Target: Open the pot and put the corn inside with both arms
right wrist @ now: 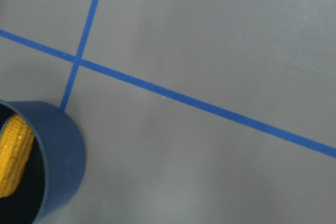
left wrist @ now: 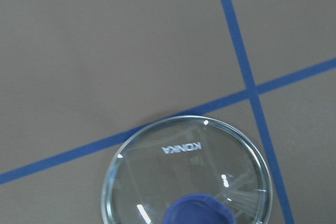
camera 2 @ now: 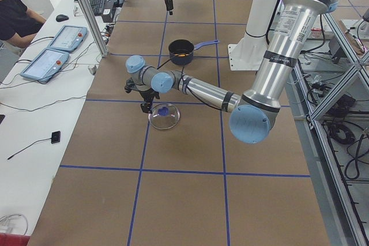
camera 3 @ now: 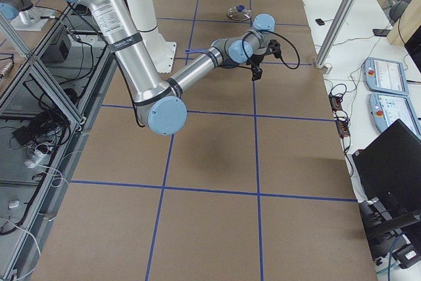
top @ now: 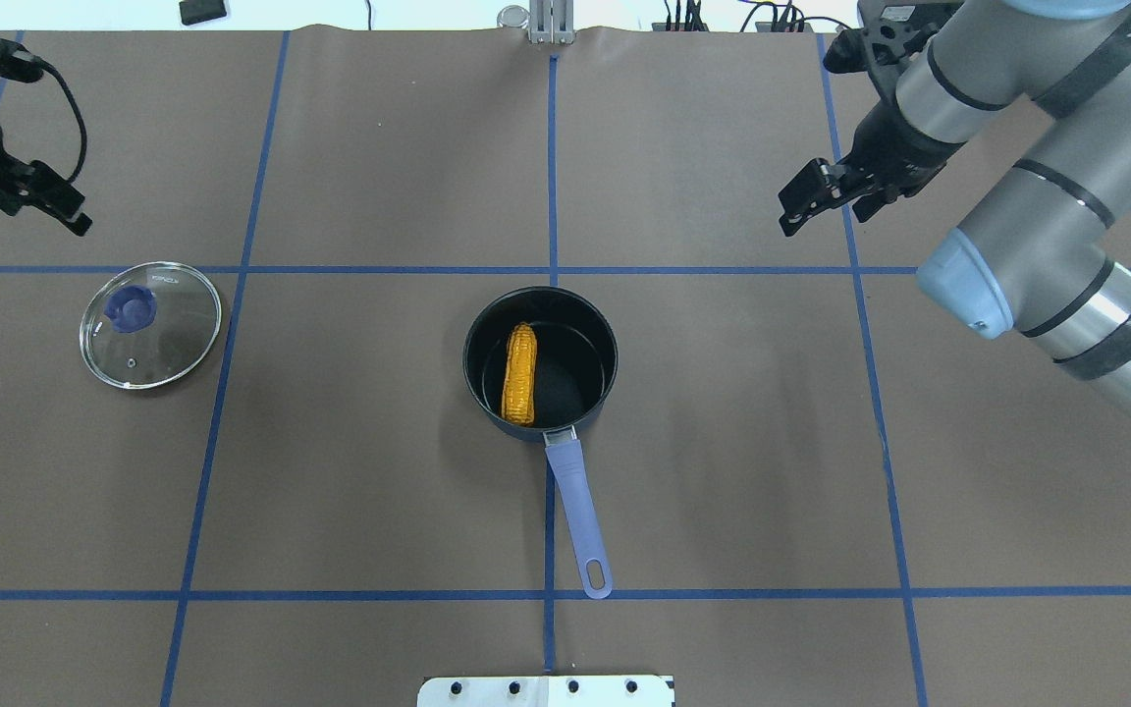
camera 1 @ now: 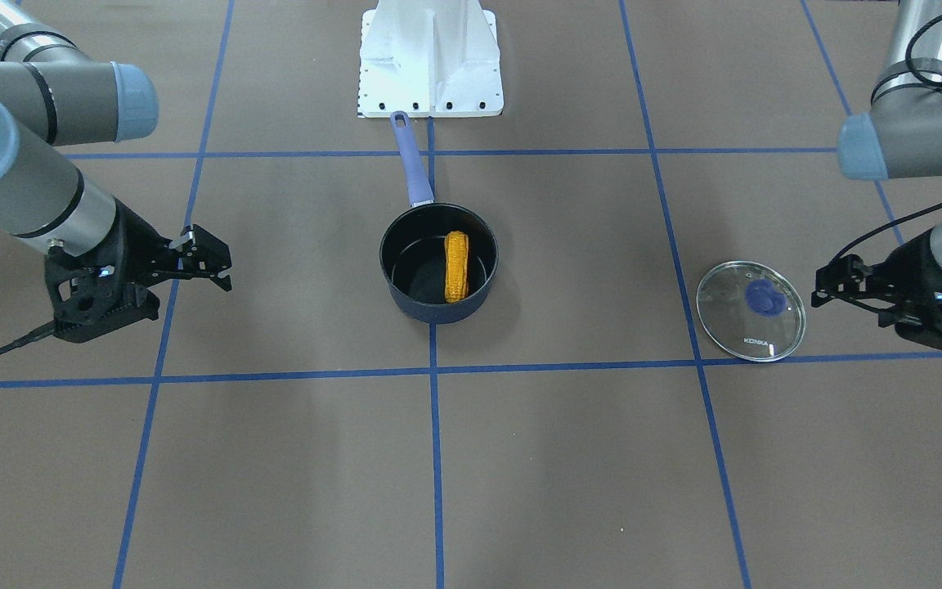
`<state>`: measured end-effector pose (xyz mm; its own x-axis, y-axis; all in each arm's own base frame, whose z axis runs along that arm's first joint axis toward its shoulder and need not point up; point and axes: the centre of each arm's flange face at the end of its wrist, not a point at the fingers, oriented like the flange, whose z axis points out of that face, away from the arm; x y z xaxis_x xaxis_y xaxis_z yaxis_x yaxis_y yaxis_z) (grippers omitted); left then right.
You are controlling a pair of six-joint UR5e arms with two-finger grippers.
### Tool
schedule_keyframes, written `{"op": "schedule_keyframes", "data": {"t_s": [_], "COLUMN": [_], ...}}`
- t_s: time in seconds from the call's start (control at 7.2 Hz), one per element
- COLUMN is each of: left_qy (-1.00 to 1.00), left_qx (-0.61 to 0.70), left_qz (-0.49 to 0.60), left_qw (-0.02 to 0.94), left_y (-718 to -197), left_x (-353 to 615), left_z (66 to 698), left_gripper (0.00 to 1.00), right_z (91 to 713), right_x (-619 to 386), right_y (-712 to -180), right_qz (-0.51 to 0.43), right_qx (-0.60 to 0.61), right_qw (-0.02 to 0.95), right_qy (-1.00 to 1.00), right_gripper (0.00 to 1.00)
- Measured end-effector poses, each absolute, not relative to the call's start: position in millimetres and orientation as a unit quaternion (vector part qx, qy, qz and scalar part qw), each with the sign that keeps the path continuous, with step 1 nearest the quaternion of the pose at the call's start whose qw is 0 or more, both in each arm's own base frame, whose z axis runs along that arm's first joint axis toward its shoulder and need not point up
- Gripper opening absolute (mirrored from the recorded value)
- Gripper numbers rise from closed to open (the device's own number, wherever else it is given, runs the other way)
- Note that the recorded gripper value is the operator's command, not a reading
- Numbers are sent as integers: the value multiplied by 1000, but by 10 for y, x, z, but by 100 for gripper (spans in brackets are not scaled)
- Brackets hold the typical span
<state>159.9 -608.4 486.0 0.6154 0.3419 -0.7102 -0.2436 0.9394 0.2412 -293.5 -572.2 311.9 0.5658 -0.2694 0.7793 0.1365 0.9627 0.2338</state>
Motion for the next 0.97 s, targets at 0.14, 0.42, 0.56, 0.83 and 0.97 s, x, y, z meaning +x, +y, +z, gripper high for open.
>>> {"op": "schedule_keyframes", "data": {"t_s": [0.14, 0.42, 0.56, 0.83, 0.97], "left_qy": [401, 393, 389, 383, 383], "left_qx": [77, 88, 94, 96, 93], "left_qz": [174, 163, 163, 159, 155], "left_qw": [896, 901, 902, 905, 906], "left_y": [-6097, -5967, -5869, -5742, -5714], "left_x": [1252, 628, 364, 89, 56], "left_z": [5001, 5361, 5538, 5733, 5772], "left_gripper": [99, 99, 99, 99, 100], "right_z": [3196, 3295, 3465, 4133, 4520], "right_x": [-2720, -2619, -2452, -1480, -1002], "right_y": [-5820, -5973, -6104, -6316, -6260], "right_qz": [-95, -81, -82, -78, -48], "right_qx": [86, 124, 132, 98, 70], "right_qw": [890, 910, 918, 924, 927], "right_qy": [-438, -388, -365, -362, -365], "right_gripper": [100, 100, 100, 100, 100]}}
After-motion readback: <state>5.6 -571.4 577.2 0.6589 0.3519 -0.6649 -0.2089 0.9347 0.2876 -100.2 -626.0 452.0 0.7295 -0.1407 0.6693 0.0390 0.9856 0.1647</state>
